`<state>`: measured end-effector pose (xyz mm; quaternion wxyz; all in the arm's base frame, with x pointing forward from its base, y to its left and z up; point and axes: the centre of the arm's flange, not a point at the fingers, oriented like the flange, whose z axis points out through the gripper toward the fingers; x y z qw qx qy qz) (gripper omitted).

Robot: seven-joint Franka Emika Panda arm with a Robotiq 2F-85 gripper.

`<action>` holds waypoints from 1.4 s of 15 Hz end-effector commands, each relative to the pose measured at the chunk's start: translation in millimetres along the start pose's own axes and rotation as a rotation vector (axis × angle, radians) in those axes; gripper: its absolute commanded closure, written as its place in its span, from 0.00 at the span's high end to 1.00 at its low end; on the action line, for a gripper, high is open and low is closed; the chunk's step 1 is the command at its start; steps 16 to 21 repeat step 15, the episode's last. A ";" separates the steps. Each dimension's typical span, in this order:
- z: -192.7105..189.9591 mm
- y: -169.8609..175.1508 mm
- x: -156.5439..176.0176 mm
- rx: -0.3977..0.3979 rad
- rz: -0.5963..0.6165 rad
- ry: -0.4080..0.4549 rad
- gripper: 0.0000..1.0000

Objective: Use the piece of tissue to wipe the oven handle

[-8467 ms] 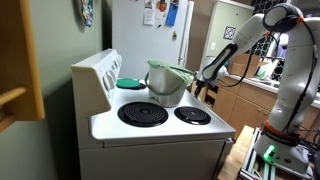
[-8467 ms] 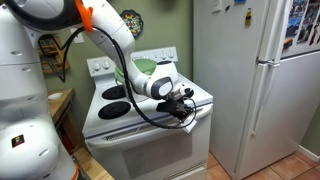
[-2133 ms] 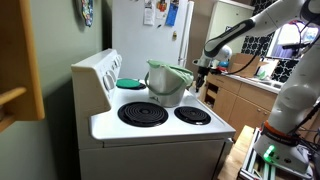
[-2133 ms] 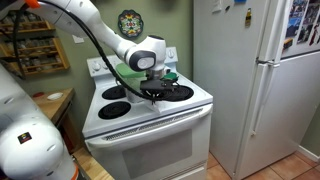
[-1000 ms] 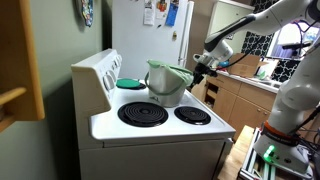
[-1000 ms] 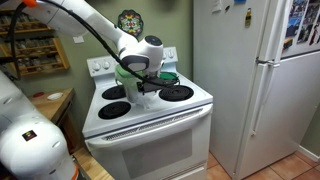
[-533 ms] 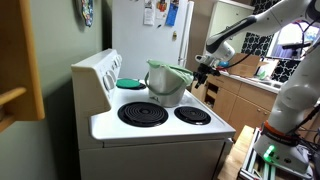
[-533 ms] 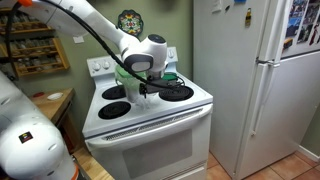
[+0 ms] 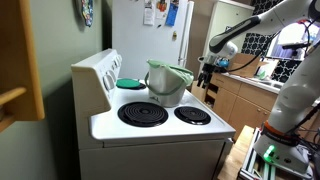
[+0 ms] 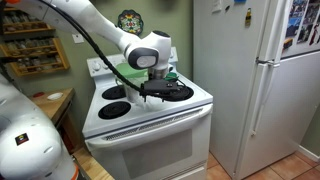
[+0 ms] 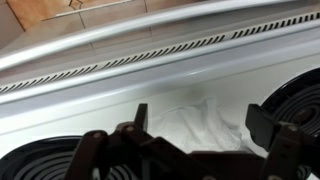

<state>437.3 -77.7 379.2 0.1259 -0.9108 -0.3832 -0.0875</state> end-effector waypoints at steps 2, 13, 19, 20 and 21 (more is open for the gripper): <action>-26.9 -6.3 -3.2 0.043 0.175 -0.089 1.00; -51.9 4.6 2.4 0.017 0.266 -0.040 1.00; -53.0 5.1 2.4 0.015 0.269 -0.038 1.00; -53.0 5.1 2.4 0.015 0.269 -0.038 1.00; -53.0 5.1 2.4 0.015 0.269 -0.038 1.00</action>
